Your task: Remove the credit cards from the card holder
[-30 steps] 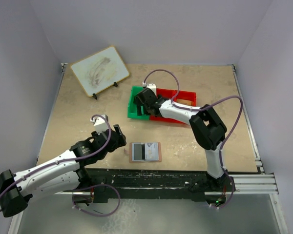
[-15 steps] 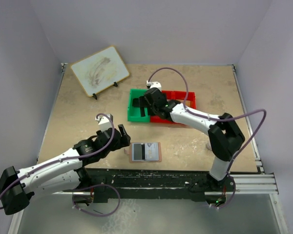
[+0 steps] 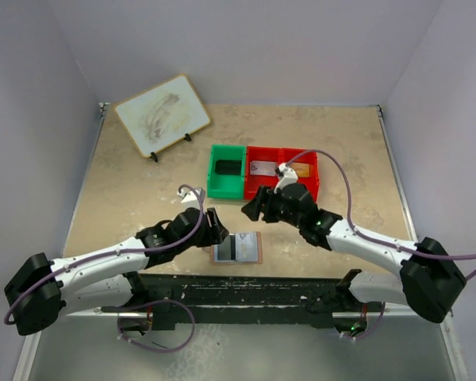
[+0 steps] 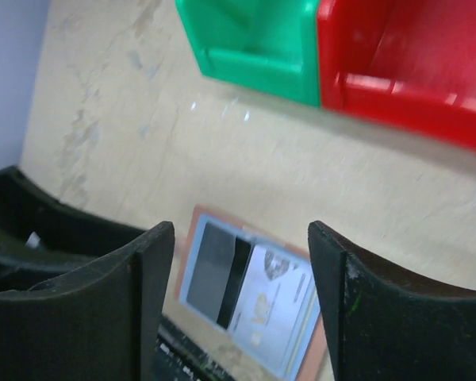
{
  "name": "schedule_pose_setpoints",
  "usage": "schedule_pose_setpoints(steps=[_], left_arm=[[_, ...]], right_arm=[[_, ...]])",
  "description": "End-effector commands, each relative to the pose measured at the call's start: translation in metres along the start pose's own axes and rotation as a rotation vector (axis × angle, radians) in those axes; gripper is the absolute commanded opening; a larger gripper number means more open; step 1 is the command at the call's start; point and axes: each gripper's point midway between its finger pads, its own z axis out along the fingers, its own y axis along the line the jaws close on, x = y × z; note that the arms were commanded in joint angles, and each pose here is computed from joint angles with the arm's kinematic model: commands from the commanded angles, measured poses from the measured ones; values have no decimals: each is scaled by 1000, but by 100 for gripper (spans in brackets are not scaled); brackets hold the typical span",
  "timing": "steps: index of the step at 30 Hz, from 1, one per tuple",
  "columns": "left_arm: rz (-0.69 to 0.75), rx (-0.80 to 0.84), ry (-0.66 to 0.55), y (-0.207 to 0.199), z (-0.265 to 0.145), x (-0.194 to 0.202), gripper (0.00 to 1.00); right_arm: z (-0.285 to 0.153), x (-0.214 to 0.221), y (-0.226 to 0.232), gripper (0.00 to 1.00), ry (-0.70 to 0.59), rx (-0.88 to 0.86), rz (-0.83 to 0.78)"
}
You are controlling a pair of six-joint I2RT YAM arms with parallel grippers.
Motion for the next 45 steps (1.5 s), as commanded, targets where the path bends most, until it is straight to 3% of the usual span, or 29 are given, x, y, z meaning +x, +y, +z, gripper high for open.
schedule_pose_setpoints(steps=[1, 7, 14, 22, 31, 37, 42, 45], left_arm=[[16, 7, 1, -3, 7, 13, 52], [21, -34, 16, 8, 14, 25, 50], [23, -119, 7, 28, 18, 29, 43], [25, -93, 15, 24, 20, 31, 34], [29, -90, 23, 25, 22, 35, 30], [38, -79, 26, 26, 23, 38, 28], [79, -115, 37, 34, 26, 44, 23], [101, -151, 51, 43, 28, 49, 19]], right_arm=[[-17, 10, 45, 67, -19, -302, 210], [-19, 46, 56, 56, 83, -428, 265], [-3, 81, 57, 48, 195, -390, 262], [5, 97, 63, 47, 259, -406, 233], [18, 123, 34, 45, 322, -264, 228], [16, 138, 32, 45, 358, -306, 220], [25, 150, 0, 45, 378, -123, 234], [22, 157, -9, 43, 374, -97, 274]])
